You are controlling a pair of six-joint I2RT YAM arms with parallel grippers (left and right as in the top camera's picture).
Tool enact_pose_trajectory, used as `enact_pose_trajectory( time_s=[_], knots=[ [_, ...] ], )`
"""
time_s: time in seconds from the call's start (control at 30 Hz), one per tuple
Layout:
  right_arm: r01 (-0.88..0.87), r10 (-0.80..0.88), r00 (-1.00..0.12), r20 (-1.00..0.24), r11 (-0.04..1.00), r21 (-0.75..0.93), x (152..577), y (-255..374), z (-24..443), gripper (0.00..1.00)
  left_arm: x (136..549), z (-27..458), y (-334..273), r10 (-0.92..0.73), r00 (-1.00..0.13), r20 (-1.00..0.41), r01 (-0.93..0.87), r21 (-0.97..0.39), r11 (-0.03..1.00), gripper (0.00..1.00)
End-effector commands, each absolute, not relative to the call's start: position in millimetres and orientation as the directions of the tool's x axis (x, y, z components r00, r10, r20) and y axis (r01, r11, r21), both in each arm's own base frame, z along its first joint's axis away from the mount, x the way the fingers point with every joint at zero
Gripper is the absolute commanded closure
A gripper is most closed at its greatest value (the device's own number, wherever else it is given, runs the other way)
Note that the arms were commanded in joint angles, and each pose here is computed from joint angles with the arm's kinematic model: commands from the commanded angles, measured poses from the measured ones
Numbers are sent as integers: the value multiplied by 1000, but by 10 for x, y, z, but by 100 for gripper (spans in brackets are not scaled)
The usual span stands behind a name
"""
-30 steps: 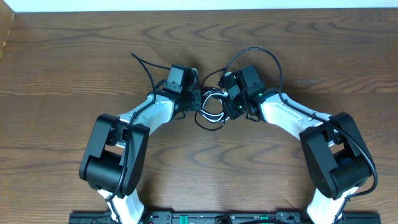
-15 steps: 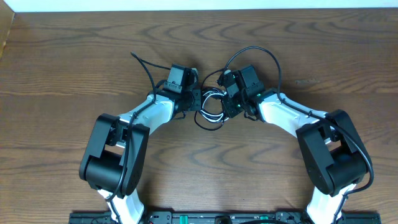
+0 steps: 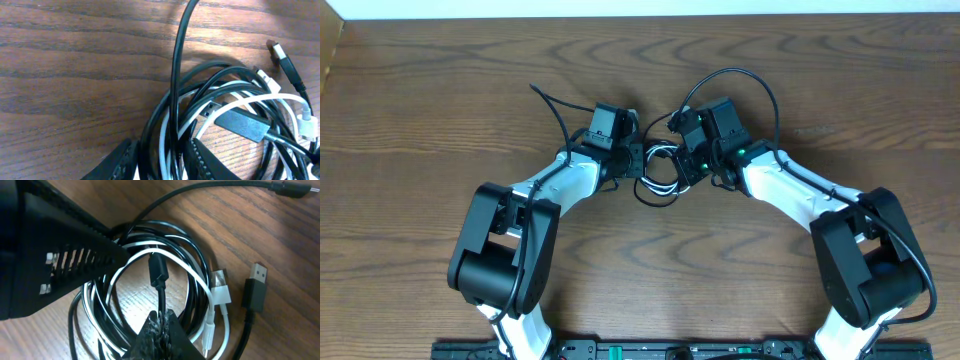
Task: Untangle cables
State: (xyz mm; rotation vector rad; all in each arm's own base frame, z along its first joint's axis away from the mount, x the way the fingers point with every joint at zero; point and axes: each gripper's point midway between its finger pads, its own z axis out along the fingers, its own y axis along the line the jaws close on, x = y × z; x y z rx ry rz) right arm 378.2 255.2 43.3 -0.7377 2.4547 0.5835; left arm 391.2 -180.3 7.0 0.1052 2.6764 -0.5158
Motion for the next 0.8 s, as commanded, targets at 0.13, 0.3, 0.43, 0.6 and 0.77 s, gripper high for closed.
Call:
enact_pose_trajectory(
  time_s=[0.13,0.3,0.43,0.6,0.77],
  knots=[
    [-607,-337,-712,-616,736,299,3827,2565,722,99,3897,-56,-1747,11,-920,-391,140,-305,942,61],
    [-611,-304,-696,-650,726,314,3856,2498,972,99,3897,-56,-1748,11,-920,-391,141,-305,942,61],
    [-544,-255,-714,-652,789,287,3982,2314,1014,99,3897,-56,-1748,11,-920,-391,141,-305,942,60],
    [-422,-212,-765,-608,878,225,4050,2042,876,99,3899,-55,-1748,11,-920,-392,141,-305,942,60],
    [-351,-198,-801,-565,920,174,4004,1900,760,99,3898,-55,-1748,11,-920,-392,141,-305,942,60]
  ],
)
